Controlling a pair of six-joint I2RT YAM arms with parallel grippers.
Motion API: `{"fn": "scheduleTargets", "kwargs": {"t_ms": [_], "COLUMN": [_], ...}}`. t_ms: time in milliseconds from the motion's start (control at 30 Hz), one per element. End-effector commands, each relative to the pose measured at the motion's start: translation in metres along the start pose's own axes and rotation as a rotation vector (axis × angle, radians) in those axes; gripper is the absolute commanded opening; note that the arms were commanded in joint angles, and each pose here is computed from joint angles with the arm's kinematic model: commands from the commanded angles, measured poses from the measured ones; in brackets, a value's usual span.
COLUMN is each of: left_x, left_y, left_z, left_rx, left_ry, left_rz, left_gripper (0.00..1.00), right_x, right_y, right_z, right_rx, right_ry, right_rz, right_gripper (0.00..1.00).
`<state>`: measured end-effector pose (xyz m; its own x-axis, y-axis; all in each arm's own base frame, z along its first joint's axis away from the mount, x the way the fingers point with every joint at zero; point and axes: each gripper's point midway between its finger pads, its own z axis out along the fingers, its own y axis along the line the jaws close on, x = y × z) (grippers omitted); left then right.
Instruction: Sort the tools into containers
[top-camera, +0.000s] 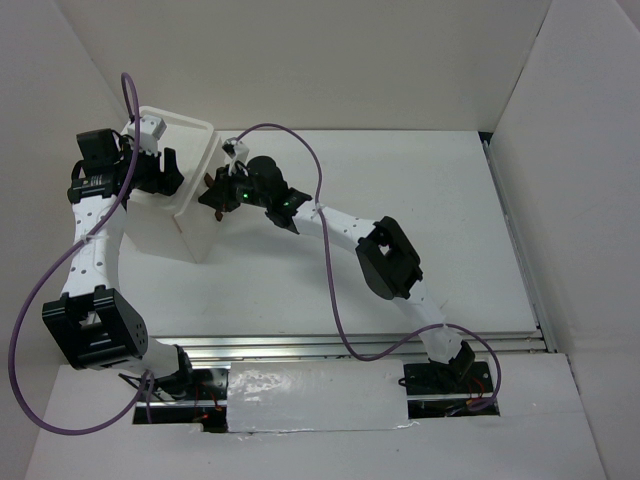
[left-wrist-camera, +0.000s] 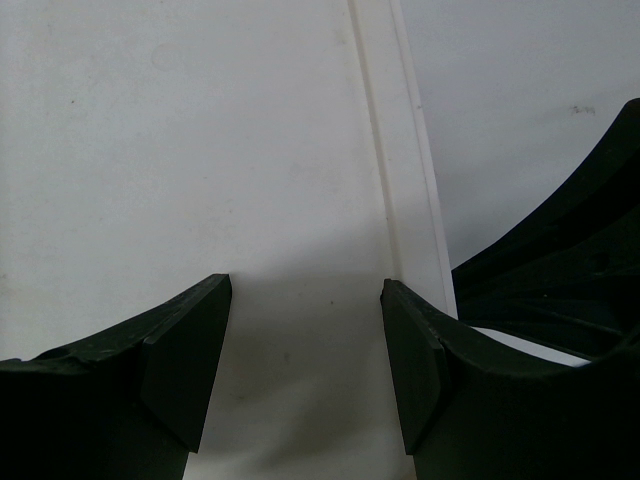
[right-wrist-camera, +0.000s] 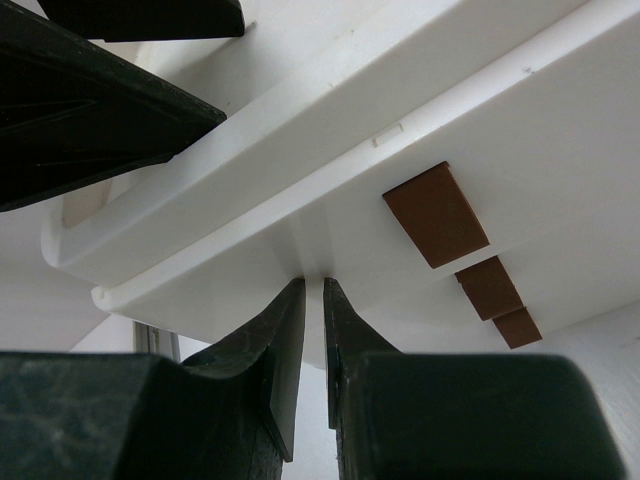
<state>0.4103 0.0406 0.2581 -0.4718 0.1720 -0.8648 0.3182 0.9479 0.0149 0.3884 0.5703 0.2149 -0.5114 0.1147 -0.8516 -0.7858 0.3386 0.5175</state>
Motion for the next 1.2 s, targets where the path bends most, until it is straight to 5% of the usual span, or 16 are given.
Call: {"fn": "scheduleTargets", "kwargs": {"t_ms": [0,267,467,667,833,967,1167], "left_x": [0.066,0.074,0.073,0.046,-0.028,-0.080,-0.068], "left_y": [-0.038,-0.042,-0.042,-0.036,-0.011,-0.012,-0.048], "left_z": [0.011,0.014,0.009,-0.002,-0.031,-0.055,-0.066], "left_rx": [0.155,0.171,0.157,0.120,-0.010,-0.031,0.002], "left_ry": [0.210,0.228,0.230,0.191,0.065,-0.023,0.013], "left_rz": [-0.084,-0.080,-0.072,-0.066,0.017,0.041,0.070], "left_gripper": [0.75,0.74,0.74,0.81,0.93,0.99,0.99], "right_x": [-0.032,-0.025,-0.026,-0.047,-0.097,-0.156,-0.182], "right_y": [0.022,0.029,0.038,0.049,0.048,0.060,0.020], "right_z": [0.010,0.019,0.016,-0.008,-0.066,-0.138,-0.272], "right_rx": [-0.063,-0.096,-0.118,-0.098,-0.007,0.100,0.388], "right_ry": [-0.120,-0.137,-0.131,-0.128,-0.136,-0.177,-0.187], "right_rz": [-0.045,-0.032,-0.036,-0.092,-0.144,-0.248,-0.365], "right_gripper": [0.20,0.26,0.43,0.49,0.54,0.71,1.00]}}
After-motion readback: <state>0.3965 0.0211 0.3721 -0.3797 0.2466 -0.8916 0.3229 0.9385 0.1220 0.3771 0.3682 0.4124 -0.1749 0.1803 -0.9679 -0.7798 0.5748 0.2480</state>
